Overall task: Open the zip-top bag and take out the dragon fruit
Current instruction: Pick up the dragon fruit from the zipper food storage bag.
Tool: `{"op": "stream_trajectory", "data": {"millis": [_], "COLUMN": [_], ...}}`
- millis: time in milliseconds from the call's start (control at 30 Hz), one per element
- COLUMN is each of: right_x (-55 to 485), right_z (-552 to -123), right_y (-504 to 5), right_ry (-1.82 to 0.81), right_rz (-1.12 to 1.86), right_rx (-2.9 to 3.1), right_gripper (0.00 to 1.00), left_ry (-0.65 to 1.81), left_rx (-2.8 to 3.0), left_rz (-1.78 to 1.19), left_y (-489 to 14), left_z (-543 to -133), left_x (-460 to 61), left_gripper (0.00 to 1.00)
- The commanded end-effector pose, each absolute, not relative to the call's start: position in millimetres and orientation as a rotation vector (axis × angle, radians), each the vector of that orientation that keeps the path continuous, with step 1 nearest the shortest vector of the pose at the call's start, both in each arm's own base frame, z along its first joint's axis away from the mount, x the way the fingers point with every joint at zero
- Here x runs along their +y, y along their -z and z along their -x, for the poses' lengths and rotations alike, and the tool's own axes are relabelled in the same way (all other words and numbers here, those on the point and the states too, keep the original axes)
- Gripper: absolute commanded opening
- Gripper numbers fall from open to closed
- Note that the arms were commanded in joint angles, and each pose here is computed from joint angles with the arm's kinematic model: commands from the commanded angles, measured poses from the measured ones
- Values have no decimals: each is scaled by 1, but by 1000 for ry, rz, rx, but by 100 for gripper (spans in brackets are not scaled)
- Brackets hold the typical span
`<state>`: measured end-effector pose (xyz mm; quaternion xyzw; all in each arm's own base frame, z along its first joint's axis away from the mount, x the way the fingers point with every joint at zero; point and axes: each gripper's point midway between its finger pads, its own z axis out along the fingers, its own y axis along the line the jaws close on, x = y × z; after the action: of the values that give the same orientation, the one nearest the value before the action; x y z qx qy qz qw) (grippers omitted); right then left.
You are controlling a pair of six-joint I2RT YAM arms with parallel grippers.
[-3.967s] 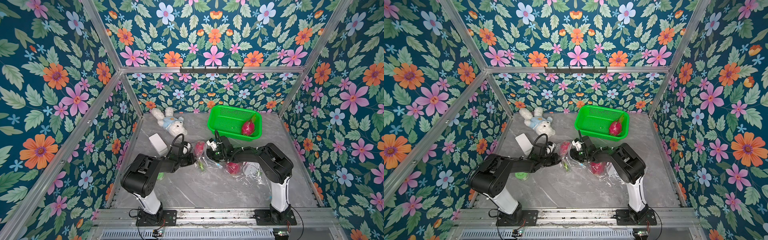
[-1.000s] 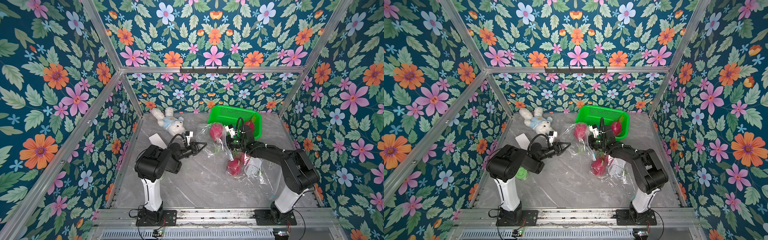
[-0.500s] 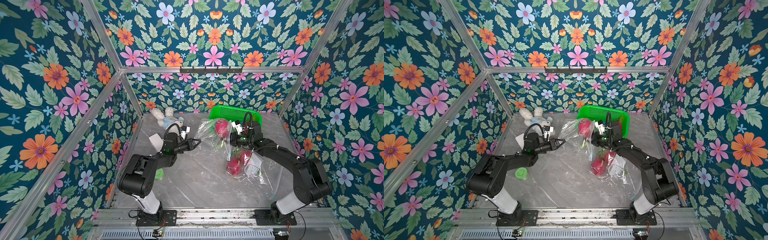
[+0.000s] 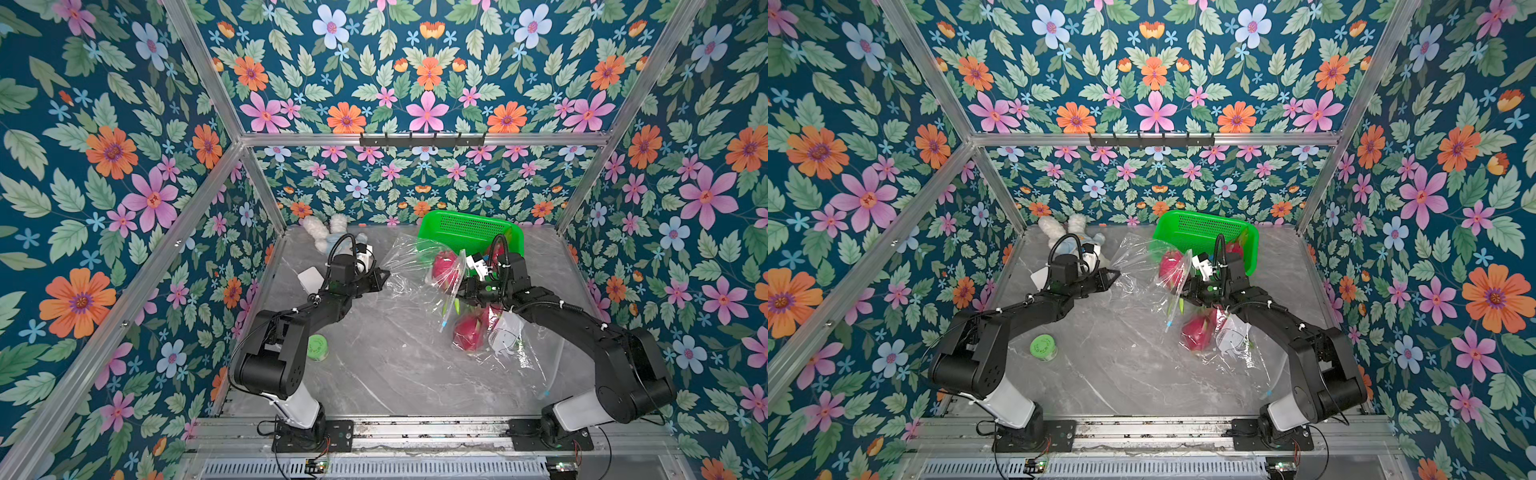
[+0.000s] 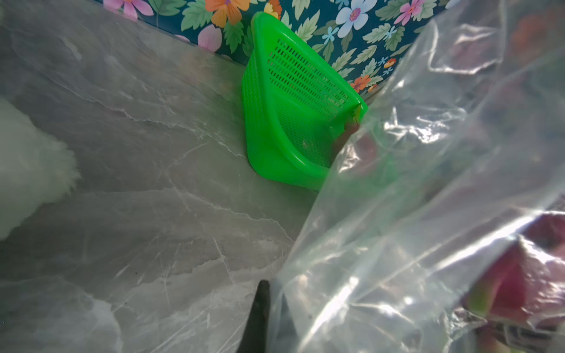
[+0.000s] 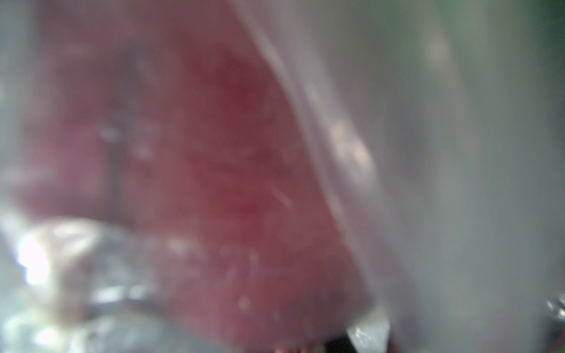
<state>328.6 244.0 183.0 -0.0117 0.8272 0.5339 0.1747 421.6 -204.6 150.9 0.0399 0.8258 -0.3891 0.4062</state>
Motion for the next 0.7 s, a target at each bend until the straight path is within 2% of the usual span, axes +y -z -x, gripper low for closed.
{"op": "stream_trajectory", "data": {"millis": [0,300,500,667], "right_x": [248,250,243,238], "right_z": [-319,-303,-296,-290], "right_y": [-186,-160,-144,-146], "right_ry": [-1542,-1509,-1391,-1344], "right_rz": [85,106,140,193], "right_rx": [2340,2459,2565,2589], "right_gripper": [0,0,0,0], "left_ry": [926,901,920,863], "left_rx": [2036,1925,1873,1874], "left_rz": [-71,-40,-18,7], "left_y": [-163,-204,-225,-229], "left_z": [-438,-471,-485,-494], "left_x": [-199,-191,-186,-171], "left_gripper": [0,0,0,0]}}
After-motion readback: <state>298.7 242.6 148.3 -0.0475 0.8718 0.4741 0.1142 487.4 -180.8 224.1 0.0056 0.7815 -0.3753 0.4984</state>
